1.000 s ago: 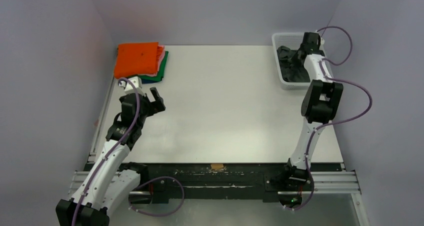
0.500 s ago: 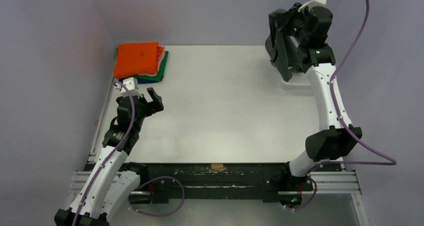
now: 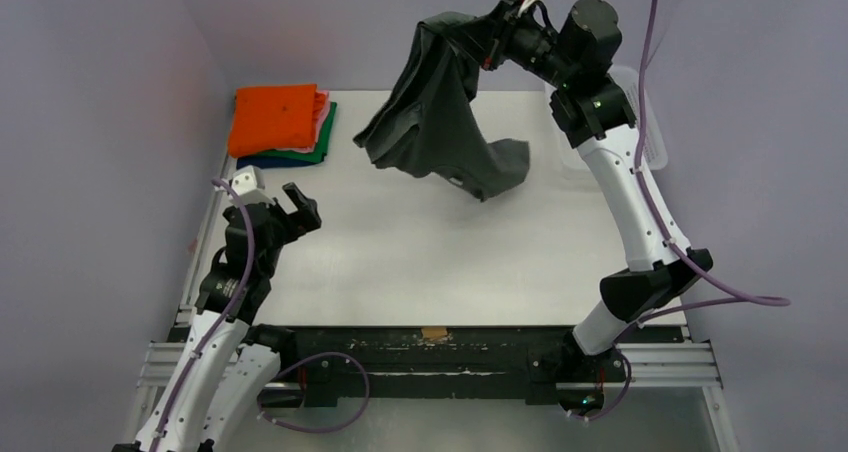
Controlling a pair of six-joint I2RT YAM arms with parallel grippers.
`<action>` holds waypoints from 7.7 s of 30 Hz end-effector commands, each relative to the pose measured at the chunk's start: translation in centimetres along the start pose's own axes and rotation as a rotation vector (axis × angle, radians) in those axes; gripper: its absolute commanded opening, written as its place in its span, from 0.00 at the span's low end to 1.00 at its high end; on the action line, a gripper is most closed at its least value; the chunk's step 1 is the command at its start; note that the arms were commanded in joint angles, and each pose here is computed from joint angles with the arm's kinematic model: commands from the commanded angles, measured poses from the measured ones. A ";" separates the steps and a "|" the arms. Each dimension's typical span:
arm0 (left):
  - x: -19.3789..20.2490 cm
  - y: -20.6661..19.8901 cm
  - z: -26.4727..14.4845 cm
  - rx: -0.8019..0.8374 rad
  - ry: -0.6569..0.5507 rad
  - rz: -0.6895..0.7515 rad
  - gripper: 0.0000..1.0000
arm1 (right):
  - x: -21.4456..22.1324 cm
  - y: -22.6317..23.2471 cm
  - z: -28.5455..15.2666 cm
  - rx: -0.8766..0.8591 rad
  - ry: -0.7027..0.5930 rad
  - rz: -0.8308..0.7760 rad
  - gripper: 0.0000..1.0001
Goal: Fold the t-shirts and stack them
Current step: Move the tshirt to the center of the board, then flatten out the tshirt
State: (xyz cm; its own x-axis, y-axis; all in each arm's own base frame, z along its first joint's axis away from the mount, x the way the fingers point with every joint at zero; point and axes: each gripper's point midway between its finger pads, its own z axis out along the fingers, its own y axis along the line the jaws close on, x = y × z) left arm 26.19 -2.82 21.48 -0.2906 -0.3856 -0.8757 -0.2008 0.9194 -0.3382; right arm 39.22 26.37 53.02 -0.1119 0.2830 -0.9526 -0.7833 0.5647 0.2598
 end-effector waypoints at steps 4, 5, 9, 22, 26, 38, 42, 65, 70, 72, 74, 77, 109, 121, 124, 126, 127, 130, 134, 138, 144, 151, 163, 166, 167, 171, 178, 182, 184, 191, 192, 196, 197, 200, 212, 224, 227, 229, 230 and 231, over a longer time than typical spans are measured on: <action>-0.9 0.4 -1.1 -0.039 -0.011 -0.071 1.00 | 4.7 -1.2 -0.6 -0.022 0.043 0.037 0.00; -0.7 0.5 -1.1 -0.042 -0.003 -0.072 1.00 | 6.7 -2.8 -1.2 0.045 0.073 0.048 0.00; 0.5 0.3 -0.6 -0.039 0.045 -0.067 1.00 | 16.5 -9.7 -6.0 0.374 0.218 0.104 0.01; 6.8 -3.4 3.5 0.106 0.308 -0.094 1.00 | 25.1 -18.9 -14.7 0.971 0.423 0.014 0.83; 8.0 -5.0 5.5 0.148 0.372 -0.104 1.00 | 28.9 -15.5 -9.1 0.690 0.500 0.078 0.83; 10.7 -13.0 12.7 0.367 0.600 -0.238 0.82 | 41.4 -6.3 -1.1 0.440 0.730 0.089 0.74; 12.6 -14.3 14.8 0.378 0.664 -0.246 0.71 | 43.5 -6.6 -1.6 0.481 0.777 0.084 0.70; 10.9 -18.0 11.7 0.524 0.580 -0.136 0.00 | 34.3 -4.7 -6.3 0.562 0.551 0.066 0.00; 2.0 -19.5 4.8 0.543 0.323 -0.026 0.00 | 25.8 -0.7 -5.5 0.394 0.384 0.027 0.00; -1.8 -19.6 1.5 0.540 0.207 0.012 0.00 | 21.6 0.8 -6.1 0.351 0.295 0.002 0.00; -5.3 -20.2 -2.1 0.579 0.093 0.039 0.00 | 17.2 2.6 -7.3 0.305 0.204 -0.022 0.00; -9.3 -21.6 -7.1 0.681 -0.005 0.071 0.00 | 11.2 6.4 -9.2 0.177 0.080 -0.038 0.00; -10.1 -20.6 17.8 0.214 0.243 0.239 0.47 | 18.9 -20.6 4.8 0.656 0.285 -0.024 0.00; -0.9 -15.2 16.2 0.177 0.448 0.093 1.00 | 26.6 -23.1 0.6 0.735 0.429 0.092 0.90; 4.4 -16.1 11.7 0.353 0.547 -0.011 1.00 | 28.6 -19.0 -0.5 0.578 0.455 0.137 0.91; 8.6 -15.3 8.8 0.361 0.618 -0.031 1.00 | 31.1 -16.9 -0.5 0.496 0.508 0.156 0.91; 10.6 -14.9 7.4 0.349 0.651 -0.025 1.00 | 32.4 -16.0 -0.3 0.459 0.536 0.162 0.91; 16.2 -13.8 3.5 0.330 0.770 -0.021 1.00 | 36.4 -14.0 0.8 0.393 0.633 0.197 0.90; 21.1 -12.1 0.8 0.306 0.860 -0.096 1.00 | 40.4 -13.4 2.3 0.365 0.681 0.269 0.87; 23.1 -10.4 1.8 0.205 0.873 -0.121 1.00 | 43.1 -14.0 2.4 0.392 0.700 0.341 0.86; 23.0 -9.8 7.7 0.074 0.858 -0.092 1.00 | 47.8 -16.5 -3.0 0.604 0.776 0.442 0.81; 19.1 -16.4 17.3 0.189 0.849 -0.075 1.00 | 48.5 -20.1 -15.1 0.992 0.750 0.620 0.78; 16.1 -27.4 15.5 0.544 0.836 0.022 1.00 | 46.4 -15.0 -27.2 1.204 0.683 0.612 0.80; 12.9 -25.3 13.1 0.507 0.732 0.051 1.00 | 40.4 -16.5 -24.2 1.169 0.565 0.451 0.82; 12.1 -23.9 12.4 0.470 0.694 0.064 1.00 | 38.7 -16.6 -23.1 1.155 0.539 0.397 0.82; 10.6 -15.8 10.6 0.264 0.614 0.022 1.00 | 35.4 -15.1 -18.0 1.071 0.543 0.216 0.81; 11.4 -3.1 11.7 -0.068 0.616 -0.179 1.00 | 39.8 -8.1 -6.8 0.809 0.693 0.128 0.73; 12.4 -0.4 12.9 -0.134 0.646 -0.228 0.96 | 43.7 -5.0 -3.6 0.749 0.796 0.042 0.67; 12.9 0.1 13.6 -0.142 0.661 -0.250 0.92 | 45.1 -4.4 -2.7 0.727 0.819 0.040 0.65; 13.2 0.3 15.2 -0.140 0.691 -0.266 0.76 | 48.1 -5.5 -2.4 0.770 0.895 -0.010 0.58; 13.2 0.3 15.3 -0.146 0.696 -0.265 0.75 | 48.1 -5.7 -2.6 0.784 0.894 -0.019 0.57; 13.0 0.0 15.7 -0.141 0.708 -0.270 0.71 | 48.1 -6.0 -3.2 0.806 0.884 -0.023 0.48; 13.0 -0.1 15.7 -0.136 0.712 -0.274 0.70 | 48.2 -6.0 -3.4 0.809 0.888 -0.024 0.47; 13.1 -0.4 15.8 -0.125 0.718 -0.281 0.70 | 48.3 -6.3 -4.1 0.822 0.898 -0.035 0.46; 13.0 -0.5 15.8 -0.128 0.721 -0.289 0.70 | 49.9 -5.2 -4.1 0.725 0.959 -0.022 0.41; 12.9 -1.5 15.3 -0.084 0.733 -0.298 0.70 | 45.1 -8.9 -7.2 0.926 0.880 -0.077 0.00; 13.6 -2.6 15.2 -0.060 0.759 -0.292 0.69 | 45.0 -8.4 -8.0 0.887 0.905 -0.062 0.00; 13.8 -3.6 14.8 -0.038 0.775 -0.277 0.68 | 45.5 -8.7 -9.8 0.894 0.959 -0.031 0.00; 14.1 -4.4 14.4 -0.023 0.782 -0.262 0.69 | 46.0 -8.8 -10.8 0.895 0.986 -0.005 0.00; 14.4 -5.2 14.0 -0.004 0.789 -0.242 0.68 | 46.5 -8.7 -11.8 0.879 1.007 0.028 0.00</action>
State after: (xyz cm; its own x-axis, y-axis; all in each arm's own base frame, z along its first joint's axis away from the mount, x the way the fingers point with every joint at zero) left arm 35.55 -8.84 3.87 -0.7810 -0.5676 -0.2606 -0.4302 0.7914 -0.4342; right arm 35.63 27.60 4.98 -0.7703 -0.1870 -0.6096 -0.1563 0.9822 -0.1039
